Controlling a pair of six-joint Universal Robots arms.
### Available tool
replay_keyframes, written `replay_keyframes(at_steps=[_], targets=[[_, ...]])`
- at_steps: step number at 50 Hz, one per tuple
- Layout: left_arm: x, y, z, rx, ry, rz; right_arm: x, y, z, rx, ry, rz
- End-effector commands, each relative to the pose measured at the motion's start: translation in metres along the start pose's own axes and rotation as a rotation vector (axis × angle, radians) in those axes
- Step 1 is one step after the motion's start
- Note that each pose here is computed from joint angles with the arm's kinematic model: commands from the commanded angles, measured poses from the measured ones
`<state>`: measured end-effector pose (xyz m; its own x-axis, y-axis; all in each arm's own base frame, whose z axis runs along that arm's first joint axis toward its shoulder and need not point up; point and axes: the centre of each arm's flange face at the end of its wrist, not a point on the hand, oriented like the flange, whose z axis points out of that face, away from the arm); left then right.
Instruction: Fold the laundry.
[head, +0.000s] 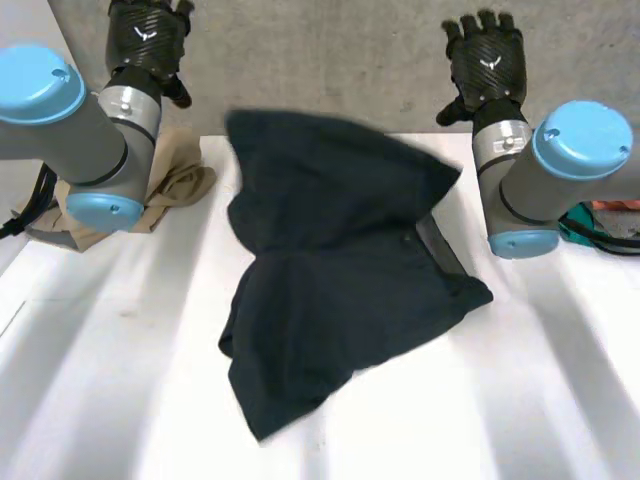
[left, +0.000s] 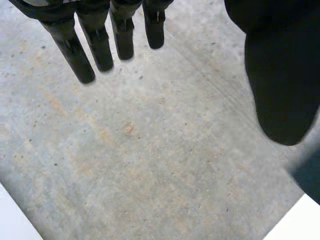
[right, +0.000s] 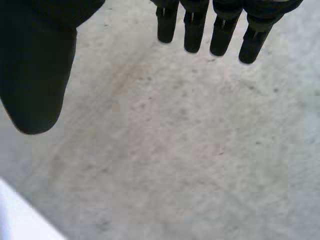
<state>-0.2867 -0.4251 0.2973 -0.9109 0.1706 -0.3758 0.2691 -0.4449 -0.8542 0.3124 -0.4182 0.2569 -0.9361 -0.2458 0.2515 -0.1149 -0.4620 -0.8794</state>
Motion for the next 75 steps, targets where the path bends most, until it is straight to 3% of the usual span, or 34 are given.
replay_keyframes(at_steps=[1,7,16,22,34,61,66,75], targets=[[-0.007,-0.041,-0.021,-0.045,0.01,-0.039,0.009,-0.024,-0.007,-0.105,-0.064,-0.035],[0.009,-0.055,-0.089,-0.245,0.13,0.036,0.021,-0.043,-0.045,-0.306,-0.265,-0.068],[0.057,-0.061,-0.295,-0.677,0.569,0.11,0.038,-0.023,-0.136,-0.585,-0.636,-0.325],[0.078,-0.046,-0.368,-0.707,0.718,0.115,0.038,0.016,-0.175,-0.673,-0.771,-0.37],[0.1,-0.001,-0.342,-0.572,0.527,0.172,0.02,0.077,-0.19,-0.616,-0.689,-0.282],[0.125,0.023,-0.327,-0.499,0.658,0.168,0.024,0.075,-0.183,-0.616,-0.605,-0.225],[0.104,-0.019,-0.318,-0.401,0.607,0.125,0.036,0.039,-0.181,-0.633,-0.592,-0.235],[0.028,-0.131,-0.283,-0.154,0.412,-0.066,0.08,-0.101,-0.16,-0.459,-0.458,-0.319]])
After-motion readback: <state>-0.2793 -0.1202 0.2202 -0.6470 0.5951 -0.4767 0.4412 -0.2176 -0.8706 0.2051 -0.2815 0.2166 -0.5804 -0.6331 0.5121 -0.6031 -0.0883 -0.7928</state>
